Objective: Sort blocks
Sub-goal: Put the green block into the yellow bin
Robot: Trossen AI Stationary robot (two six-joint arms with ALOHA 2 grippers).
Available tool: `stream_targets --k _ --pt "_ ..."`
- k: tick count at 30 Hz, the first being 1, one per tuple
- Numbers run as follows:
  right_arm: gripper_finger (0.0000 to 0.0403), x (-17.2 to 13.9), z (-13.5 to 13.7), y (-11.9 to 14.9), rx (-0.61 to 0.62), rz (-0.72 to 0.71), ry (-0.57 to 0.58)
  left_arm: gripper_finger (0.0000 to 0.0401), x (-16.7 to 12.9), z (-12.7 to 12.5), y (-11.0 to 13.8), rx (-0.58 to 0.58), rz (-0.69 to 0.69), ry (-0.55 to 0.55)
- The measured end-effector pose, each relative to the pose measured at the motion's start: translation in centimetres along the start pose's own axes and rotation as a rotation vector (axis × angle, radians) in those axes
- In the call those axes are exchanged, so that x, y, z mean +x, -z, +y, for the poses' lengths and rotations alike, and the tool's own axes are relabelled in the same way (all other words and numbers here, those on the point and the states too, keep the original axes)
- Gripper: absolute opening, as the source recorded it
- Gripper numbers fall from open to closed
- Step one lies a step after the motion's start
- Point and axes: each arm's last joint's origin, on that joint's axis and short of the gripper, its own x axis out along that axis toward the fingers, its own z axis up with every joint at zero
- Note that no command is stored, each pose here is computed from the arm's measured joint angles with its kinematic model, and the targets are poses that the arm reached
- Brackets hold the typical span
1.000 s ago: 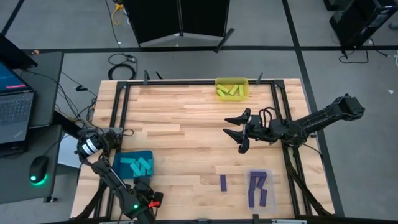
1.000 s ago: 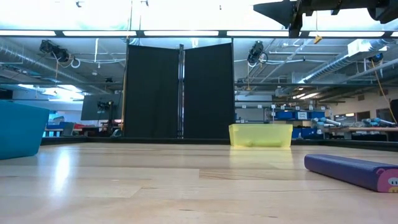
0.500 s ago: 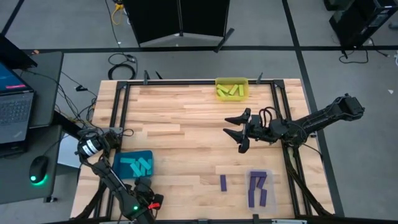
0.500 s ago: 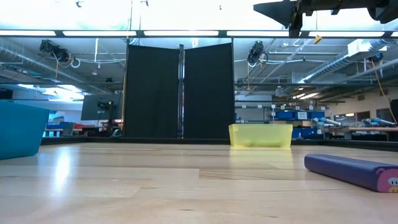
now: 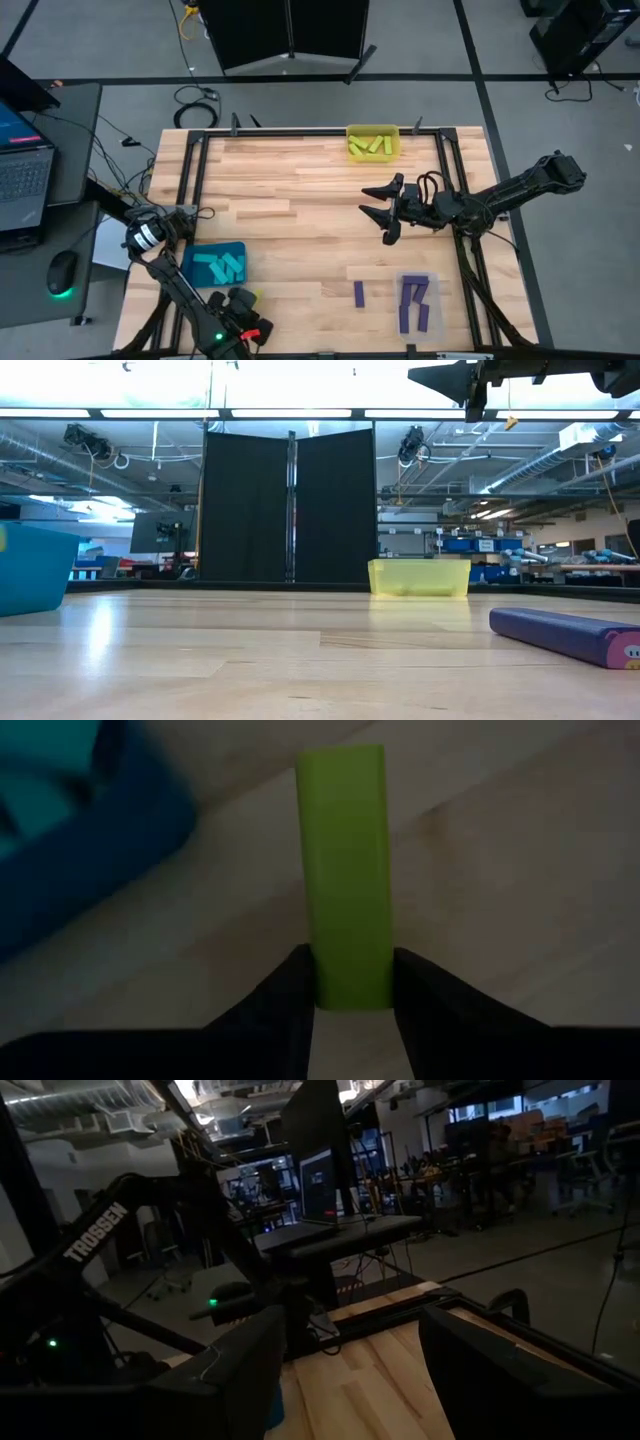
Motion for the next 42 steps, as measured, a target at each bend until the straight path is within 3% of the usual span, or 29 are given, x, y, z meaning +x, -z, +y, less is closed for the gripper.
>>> stream_targets --k 9,16,32,42 --pt "0.0242 0.0 0.0 -0.2 0.005 -0.016 -0.003 0.0124 -1.1 -2.5 -2.9 0.107 -0.155 0.101" --pt "0.0242 0.5 0.6 -1.8 -0.038 -0.062 -0.011 0.0124 -0.4 -4.5 -7.1 0.195 -0.288 0.104" --pt "0.0242 0.6 2.7 -9.5 -0.318 -0.220 -0.005 0.0124 2.5 -7.8 -21.7 0.491 -0.424 -0.013" --pt "0.0242 -2.3 2.7 -14.8 -0.396 -0.320 0.014 0.0124 4.8 -7.9 -31.6 0.584 -0.477 0.073"
